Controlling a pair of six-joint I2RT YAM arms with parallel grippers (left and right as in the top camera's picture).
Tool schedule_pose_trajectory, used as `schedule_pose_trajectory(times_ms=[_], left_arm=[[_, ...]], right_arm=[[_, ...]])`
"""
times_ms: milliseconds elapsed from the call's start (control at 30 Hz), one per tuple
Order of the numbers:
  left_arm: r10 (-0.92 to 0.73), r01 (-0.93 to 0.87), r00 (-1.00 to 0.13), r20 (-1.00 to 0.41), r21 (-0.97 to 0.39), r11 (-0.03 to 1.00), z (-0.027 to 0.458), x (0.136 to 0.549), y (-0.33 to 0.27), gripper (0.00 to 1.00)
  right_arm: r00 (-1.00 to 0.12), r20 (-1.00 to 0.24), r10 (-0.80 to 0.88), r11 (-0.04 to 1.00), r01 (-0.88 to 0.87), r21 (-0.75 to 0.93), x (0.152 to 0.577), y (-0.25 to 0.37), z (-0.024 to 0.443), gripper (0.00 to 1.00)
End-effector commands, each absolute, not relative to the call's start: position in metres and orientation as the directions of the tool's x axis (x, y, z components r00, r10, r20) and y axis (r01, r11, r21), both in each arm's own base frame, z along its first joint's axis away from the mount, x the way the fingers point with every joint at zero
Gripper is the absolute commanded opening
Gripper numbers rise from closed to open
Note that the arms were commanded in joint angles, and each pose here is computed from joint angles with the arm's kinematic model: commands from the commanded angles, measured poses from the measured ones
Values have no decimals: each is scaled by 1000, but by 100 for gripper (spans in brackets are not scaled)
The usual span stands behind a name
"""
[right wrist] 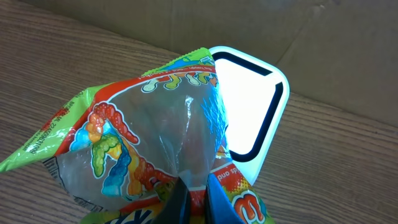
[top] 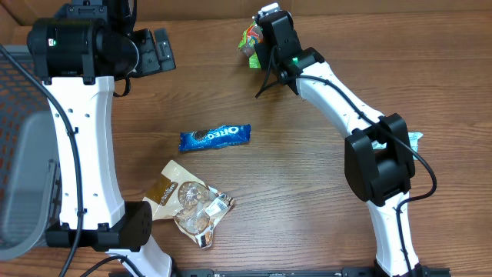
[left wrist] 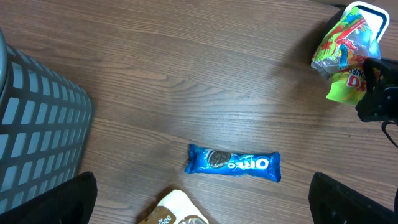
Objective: Scan the item barcode
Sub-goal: 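Hold the Haribo bag barcode in front of the white scanner, then carry the Haribo bag right and release it beside the wipes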
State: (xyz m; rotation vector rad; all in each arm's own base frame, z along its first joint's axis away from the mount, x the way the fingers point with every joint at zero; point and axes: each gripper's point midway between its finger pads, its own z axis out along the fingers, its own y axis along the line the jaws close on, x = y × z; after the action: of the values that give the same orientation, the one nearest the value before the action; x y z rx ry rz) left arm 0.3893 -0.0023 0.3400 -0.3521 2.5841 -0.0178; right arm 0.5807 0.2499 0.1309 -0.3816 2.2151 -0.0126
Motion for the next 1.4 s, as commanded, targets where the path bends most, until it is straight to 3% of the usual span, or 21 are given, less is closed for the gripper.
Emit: schedule_pose_trajectory(times_ms=[0, 567, 800, 1000, 1100, 1200, 1367], left_arm=[[-260, -254, -822, -507, -82, 964, 341, 391, -3, 100], [-260, -254, -822, -507, -82, 964, 341, 391, -4, 100], [-260, -254, -822, -507, -82, 964, 341, 391, -4, 100], [-260, -254, -822, -507, -82, 964, 341, 391, -4, 99], [-260, -254, -822, -507, -82, 964, 341, 391, -4, 100], [-260, -254, -822, -507, -82, 964, 341, 391, -4, 100], [-260, -254, -822, -507, -82, 964, 341, 391, -3, 100]], right_arm=[[-522, -816, -248, 960, -243, -136, 587, 249, 171, 4], [-566, -778, -273, 952, -276, -133, 560, 243, 194, 4], [-675, -686, -273, 923, -384, 11, 496, 250, 219, 4], [-840, -455, -294, 864, -437, 249, 397, 247, 229, 4], [-905, -328, -270, 898, -360, 254, 368, 222, 225, 4], [-955, -244, -167, 968, -206, 143, 365, 177, 215, 4], [-968, -229, 102, 994, 111, -26, 379, 95, 206, 4]])
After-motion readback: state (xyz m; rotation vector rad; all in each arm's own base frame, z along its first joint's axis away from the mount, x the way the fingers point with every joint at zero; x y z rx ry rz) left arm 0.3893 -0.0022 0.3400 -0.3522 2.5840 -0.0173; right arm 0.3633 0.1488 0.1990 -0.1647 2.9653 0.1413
